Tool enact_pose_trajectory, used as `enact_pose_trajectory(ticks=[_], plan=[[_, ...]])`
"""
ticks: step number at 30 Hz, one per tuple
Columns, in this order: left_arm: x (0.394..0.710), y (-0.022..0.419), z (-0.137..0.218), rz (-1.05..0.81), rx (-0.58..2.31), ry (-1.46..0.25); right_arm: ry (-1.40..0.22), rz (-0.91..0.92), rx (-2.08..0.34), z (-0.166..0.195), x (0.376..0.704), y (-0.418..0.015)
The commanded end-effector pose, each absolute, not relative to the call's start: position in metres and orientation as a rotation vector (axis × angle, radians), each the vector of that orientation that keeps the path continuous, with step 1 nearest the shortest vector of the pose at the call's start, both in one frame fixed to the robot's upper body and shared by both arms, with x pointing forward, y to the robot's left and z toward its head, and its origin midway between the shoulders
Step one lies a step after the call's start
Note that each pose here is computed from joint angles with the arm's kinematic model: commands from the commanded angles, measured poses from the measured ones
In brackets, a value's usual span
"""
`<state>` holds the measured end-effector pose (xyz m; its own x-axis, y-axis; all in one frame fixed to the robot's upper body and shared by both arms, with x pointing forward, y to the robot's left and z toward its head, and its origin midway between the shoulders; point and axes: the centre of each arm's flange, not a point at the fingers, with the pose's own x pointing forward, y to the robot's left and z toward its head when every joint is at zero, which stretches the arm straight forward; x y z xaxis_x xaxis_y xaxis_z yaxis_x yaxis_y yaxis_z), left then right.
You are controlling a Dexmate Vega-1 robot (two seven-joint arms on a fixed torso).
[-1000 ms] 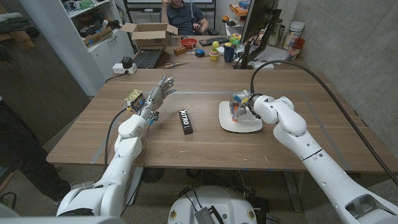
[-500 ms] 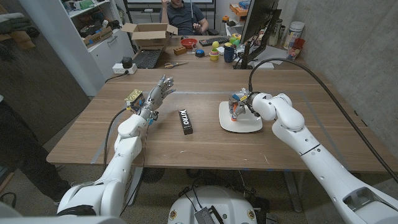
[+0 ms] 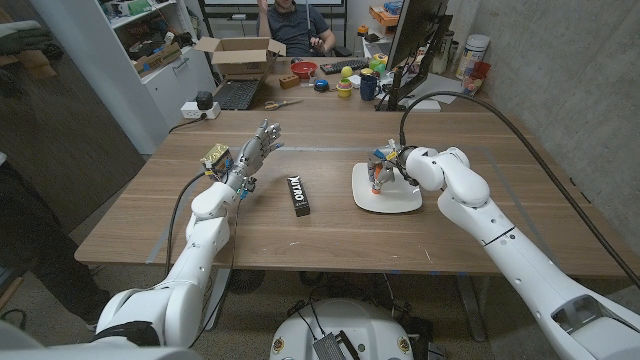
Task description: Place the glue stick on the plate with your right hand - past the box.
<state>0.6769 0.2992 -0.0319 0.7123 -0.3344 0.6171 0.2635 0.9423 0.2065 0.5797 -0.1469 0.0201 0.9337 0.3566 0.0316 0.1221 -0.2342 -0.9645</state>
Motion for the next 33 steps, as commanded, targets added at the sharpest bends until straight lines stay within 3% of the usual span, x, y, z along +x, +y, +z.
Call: enact_pose_trajectory(ticks=[1, 33], plan=[[0.679, 0.298, -0.030, -0.338, 0.110, -0.707, -0.326, 0.251, -1.819, 0.022, 0.581, -0.148], [0.686, 0.297, -0.027, -0.353, 0.130, -0.697, -0.249, 0.336, -1.849, 0.036, 0.579, -0.144]])
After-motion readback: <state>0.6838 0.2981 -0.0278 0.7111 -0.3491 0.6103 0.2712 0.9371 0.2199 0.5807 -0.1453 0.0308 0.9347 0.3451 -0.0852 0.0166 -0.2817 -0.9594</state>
